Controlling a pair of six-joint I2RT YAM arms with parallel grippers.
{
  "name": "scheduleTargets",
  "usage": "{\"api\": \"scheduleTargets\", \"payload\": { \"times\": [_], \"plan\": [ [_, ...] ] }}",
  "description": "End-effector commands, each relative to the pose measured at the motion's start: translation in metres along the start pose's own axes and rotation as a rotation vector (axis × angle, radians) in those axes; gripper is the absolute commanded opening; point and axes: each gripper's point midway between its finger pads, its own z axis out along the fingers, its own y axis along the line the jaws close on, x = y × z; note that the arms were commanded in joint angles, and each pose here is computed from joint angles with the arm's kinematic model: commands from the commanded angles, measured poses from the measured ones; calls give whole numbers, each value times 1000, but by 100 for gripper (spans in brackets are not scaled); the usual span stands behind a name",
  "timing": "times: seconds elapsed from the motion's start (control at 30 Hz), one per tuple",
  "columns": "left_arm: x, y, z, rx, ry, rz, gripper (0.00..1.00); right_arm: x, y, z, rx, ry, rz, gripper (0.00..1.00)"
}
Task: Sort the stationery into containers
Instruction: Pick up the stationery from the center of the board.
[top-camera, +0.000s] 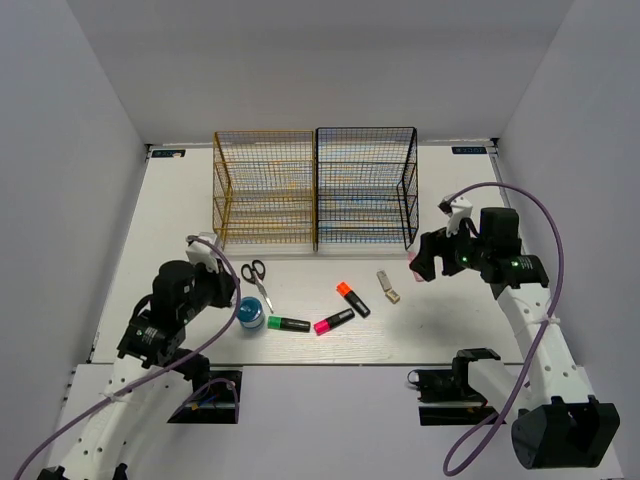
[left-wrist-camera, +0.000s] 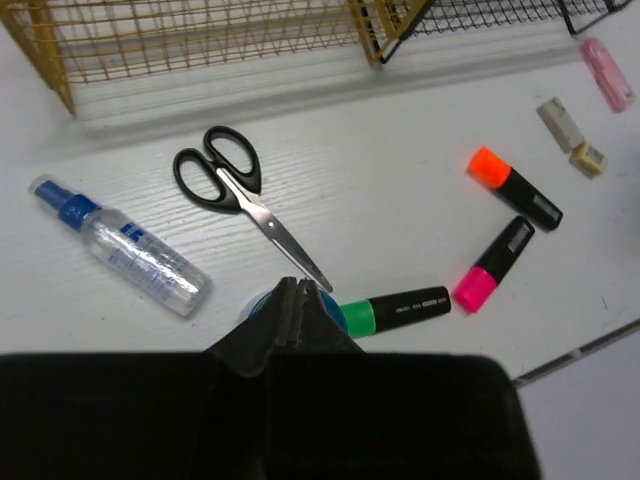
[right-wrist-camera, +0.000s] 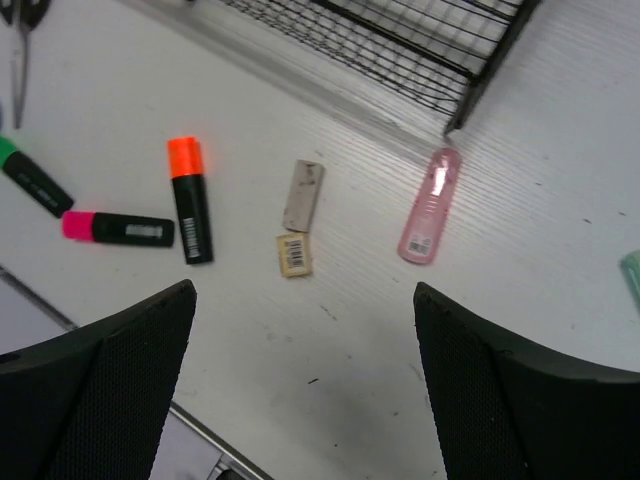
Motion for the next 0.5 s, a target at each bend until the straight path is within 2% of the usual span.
{"api": "scheduleTargets", "payload": {
  "times": [0.0, 0.03, 0.1, 0.13, 0.17, 0.2, 0.23, 0.27, 0.3, 0.33, 0.37, 0.4, 0.43, 0.47],
  "plan": [
    [-3, -21, -16, 97, 84, -2, 0, -13, 34, -6, -193, -33, -39, 90],
    [1, -24, -15, 105, 128, -8, 12, -18, 37, -7, -212, -54, -48, 90],
    [6, -29, -23, 112, 221, -29, 82, -16, 47, -12, -277, -56, -120, 90],
    [12, -30, -20, 117, 277, -43, 100, -16, 60, -15, -362, -73, -143, 90],
    [26, -32, -26, 117, 365, -47, 100, -14, 63, -14, -379, -86, -169, 90],
    [26, -34, -24, 116, 417, -32, 100, -15, 66, -15, -401, -100, -180, 81],
    [30, -29, -24, 83, 449, -11, 100, -19, 71, -15, -436, -115, -194, 42],
    [40, -28, -28, 59, 500, 49, 100, -18, 72, -14, -444, -110, -190, 11],
    [43, -27, -26, 42, 536, 77, 100, -19, 68, -12, -436, -93, -169, 0],
    [44, -20, -25, -7, 541, 112, 100, -18, 68, -11, -437, -88, -174, 0],
    [49, -23, -25, -1, 567, 159, 100, -18, 68, -11, -436, -86, -182, 3],
    [56, -22, -21, -26, 612, 207, 100, -16, 68, -10, -441, -81, -180, 33],
    [58, -24, -18, -33, 622, 254, 100, -12, 69, -10, -449, -74, -180, 88],
    [65, -21, -15, -61, 667, 285, 100, -13, 71, -11, -461, -79, -181, 90]
  ]
}}
